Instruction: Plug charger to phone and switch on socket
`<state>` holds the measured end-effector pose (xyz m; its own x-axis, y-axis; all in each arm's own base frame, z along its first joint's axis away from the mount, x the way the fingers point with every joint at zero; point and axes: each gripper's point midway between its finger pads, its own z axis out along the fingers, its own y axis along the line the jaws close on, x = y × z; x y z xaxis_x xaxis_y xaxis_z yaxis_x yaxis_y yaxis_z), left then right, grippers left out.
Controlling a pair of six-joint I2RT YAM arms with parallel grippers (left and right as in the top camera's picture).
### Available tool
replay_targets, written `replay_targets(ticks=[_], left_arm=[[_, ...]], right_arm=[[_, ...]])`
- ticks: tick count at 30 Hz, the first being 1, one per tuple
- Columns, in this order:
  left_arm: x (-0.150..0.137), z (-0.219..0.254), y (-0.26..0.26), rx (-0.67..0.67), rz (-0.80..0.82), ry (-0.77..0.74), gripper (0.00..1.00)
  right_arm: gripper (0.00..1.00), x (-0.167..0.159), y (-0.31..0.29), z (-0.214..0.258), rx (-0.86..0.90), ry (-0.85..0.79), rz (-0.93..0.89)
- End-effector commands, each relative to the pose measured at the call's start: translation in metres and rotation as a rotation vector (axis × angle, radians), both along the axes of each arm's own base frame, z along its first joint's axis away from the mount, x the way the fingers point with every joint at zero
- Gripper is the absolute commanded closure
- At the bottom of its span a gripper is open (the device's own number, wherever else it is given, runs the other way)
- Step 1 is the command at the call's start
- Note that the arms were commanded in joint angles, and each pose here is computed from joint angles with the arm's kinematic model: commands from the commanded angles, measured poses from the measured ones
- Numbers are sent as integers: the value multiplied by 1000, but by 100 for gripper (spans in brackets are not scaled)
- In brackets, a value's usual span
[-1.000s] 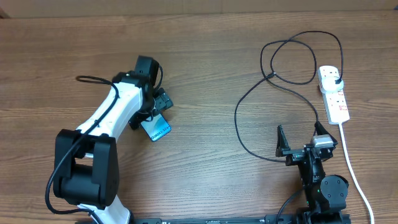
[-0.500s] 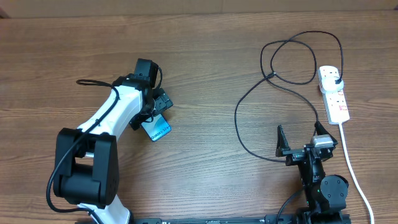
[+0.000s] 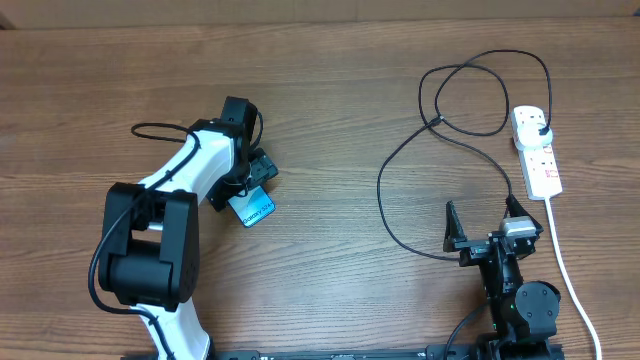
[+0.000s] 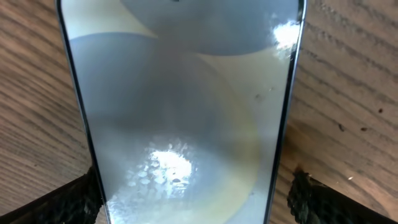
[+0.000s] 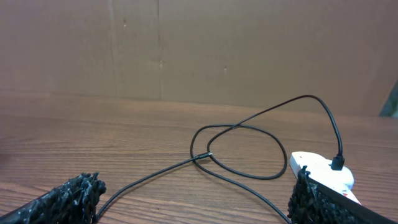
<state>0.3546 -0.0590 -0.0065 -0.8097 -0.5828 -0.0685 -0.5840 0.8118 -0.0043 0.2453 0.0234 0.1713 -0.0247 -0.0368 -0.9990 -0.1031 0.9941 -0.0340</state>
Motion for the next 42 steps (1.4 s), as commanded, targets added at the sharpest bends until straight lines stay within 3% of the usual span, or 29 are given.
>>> replay_targets(ticks=[1,11,16,29,42], left_arm=[[-38,-56,0,-28,19,185,0],[-40,-56,-11,-92,13,199,24],[-41,-55,-17,-128,-15,204,27],[-41,-35,-65,-419,-142,219,33],[-52,-30,-65,-431,-189,266,35]], right_arm=[[0,0,2,-2,-1,-5,8],[0,0,2,-2,-1,-5,8],[0,0,2,-2,-1,-5,8],[0,0,2,-2,-1,-5,8],[0,0,2,-2,-1,-5,8]])
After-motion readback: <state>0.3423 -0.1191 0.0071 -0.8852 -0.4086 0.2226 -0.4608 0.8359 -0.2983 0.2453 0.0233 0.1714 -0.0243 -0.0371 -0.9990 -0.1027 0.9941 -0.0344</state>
